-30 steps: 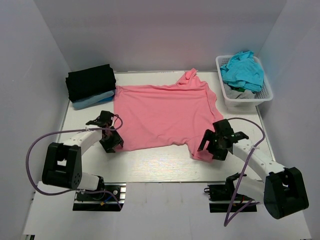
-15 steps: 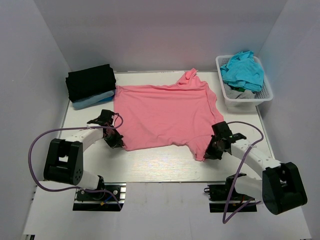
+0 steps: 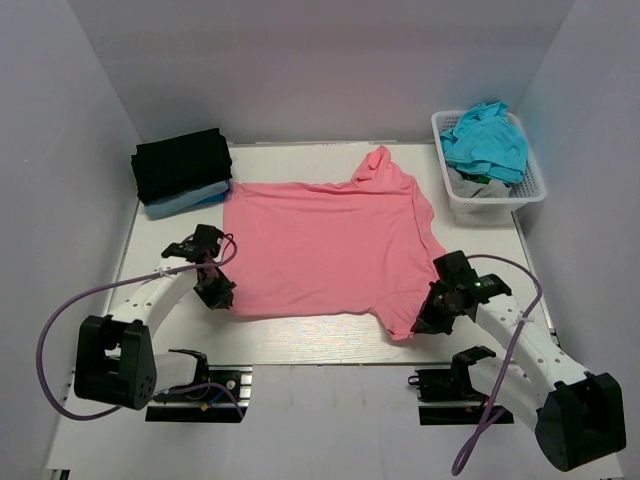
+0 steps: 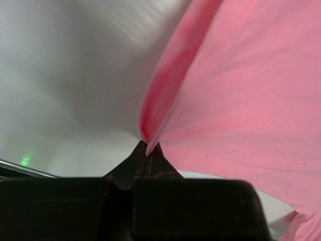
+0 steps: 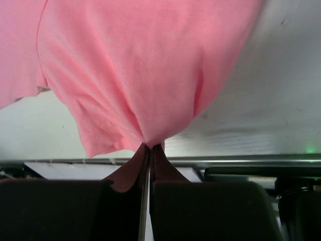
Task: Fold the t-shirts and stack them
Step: Grap the side of the flattened tshirt closest away from the robot with both arms, then fold the flattened tshirt in 1/3 of the way
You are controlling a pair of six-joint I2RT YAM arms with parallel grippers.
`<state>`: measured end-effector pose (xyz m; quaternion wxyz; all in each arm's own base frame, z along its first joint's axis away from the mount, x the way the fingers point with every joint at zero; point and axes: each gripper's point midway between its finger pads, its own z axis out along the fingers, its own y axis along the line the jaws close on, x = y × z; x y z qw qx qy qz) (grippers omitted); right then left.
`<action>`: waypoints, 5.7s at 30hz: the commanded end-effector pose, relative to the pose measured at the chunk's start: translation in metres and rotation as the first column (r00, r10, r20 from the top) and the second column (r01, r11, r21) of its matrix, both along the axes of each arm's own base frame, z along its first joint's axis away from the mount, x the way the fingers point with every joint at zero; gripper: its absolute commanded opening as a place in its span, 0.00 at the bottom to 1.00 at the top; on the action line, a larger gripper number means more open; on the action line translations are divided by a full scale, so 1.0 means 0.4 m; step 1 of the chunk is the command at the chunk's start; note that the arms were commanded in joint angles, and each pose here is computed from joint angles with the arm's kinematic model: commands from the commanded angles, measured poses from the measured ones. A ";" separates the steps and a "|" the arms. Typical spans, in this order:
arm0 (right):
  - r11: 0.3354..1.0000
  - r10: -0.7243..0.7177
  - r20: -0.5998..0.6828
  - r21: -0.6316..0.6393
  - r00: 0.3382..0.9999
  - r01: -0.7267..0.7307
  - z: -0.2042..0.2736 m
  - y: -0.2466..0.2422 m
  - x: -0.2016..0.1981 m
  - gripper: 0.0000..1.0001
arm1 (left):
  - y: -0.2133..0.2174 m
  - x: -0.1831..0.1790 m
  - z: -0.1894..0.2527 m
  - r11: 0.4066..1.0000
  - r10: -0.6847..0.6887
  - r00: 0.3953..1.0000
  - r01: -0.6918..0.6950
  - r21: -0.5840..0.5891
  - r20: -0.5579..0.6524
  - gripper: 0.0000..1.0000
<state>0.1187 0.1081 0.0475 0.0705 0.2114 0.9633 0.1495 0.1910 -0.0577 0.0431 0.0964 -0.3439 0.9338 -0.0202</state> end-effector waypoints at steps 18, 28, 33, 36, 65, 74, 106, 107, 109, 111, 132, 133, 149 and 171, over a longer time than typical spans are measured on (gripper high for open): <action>0.989 0.118 0.206 -0.116 0.971 -0.095 0.228 0.042 0.396 0.00 | -0.025 0.293 0.112 1.000 -0.023 0.998 0.024 -0.017 0.055 0.00; 0.971 0.084 0.256 -0.237 0.963 -0.022 0.270 -0.014 0.644 0.00 | 0.043 0.433 0.107 0.999 0.031 0.998 -0.032 0.014 0.046 0.00; 0.959 0.053 0.234 -0.282 0.971 0.016 0.247 -0.058 0.720 0.00 | 0.057 0.524 0.096 0.999 0.036 0.996 -0.037 0.015 0.084 0.01; 0.962 0.089 0.247 -0.272 0.965 -0.019 0.219 -0.047 0.768 0.00 | 0.055 0.577 0.088 1.000 0.031 0.994 -0.030 -0.004 0.102 0.36; 0.958 0.226 0.350 -0.248 0.909 -0.143 0.054 -0.036 0.658 0.84 | -0.141 0.509 0.062 0.952 -0.220 0.939 0.265 -0.150 0.266 1.00; 0.972 0.103 0.154 -0.227 0.983 -0.067 -0.088 -0.096 0.443 0.84 | -0.042 0.345 -0.051 0.983 -0.184 0.982 0.185 -0.008 0.049 1.00; 0.968 0.240 0.483 -0.054 0.842 -0.245 0.096 0.111 0.617 0.90 | -0.038 0.191 0.128 0.987 -0.142 0.980 0.151 -0.055 0.138 1.00; 0.976 0.210 0.430 -0.040 0.878 -0.213 0.049 0.108 0.612 0.90 | -0.034 0.193 0.133 0.988 -0.140 0.980 0.148 -0.046 0.138 1.00; 0.993 0.115 0.340 -0.038 0.934 -0.108 -0.014 0.074 0.586 0.89 | -0.035 0.193 0.133 0.989 -0.131 0.982 0.139 -0.049 0.137 1.00; 0.997 0.065 0.220 -0.053 0.973 -0.055 -0.069 0.040 0.514 0.89 | -0.036 0.200 0.135 0.989 -0.131 0.980 0.140 -0.049 0.148 1.00; 0.997 -0.059 0.188 0.065 0.980 0.047 0.032 -0.002 0.224 0.90 | -0.038 0.213 0.083 0.982 -0.175 0.978 0.181 -0.044 0.109 1.00; 0.996 -0.039 0.213 0.085 0.976 0.021 0.036 0.011 0.245 0.90 | -0.040 0.222 0.085 0.982 -0.175 0.977 0.182 -0.044 0.123 1.00; 0.989 0.090 0.291 0.086 0.953 -0.120 0.032 0.086 0.349 0.90 | -0.005 0.196 0.017 0.990 -0.143 0.989 0.142 0.021 0.025 1.00; 0.983 0.094 0.345 0.115 0.934 -0.142 0.073 0.177 0.541 0.90 | -0.046 0.400 0.022 0.996 -0.056 0.965 0.073 -0.056 0.254 1.00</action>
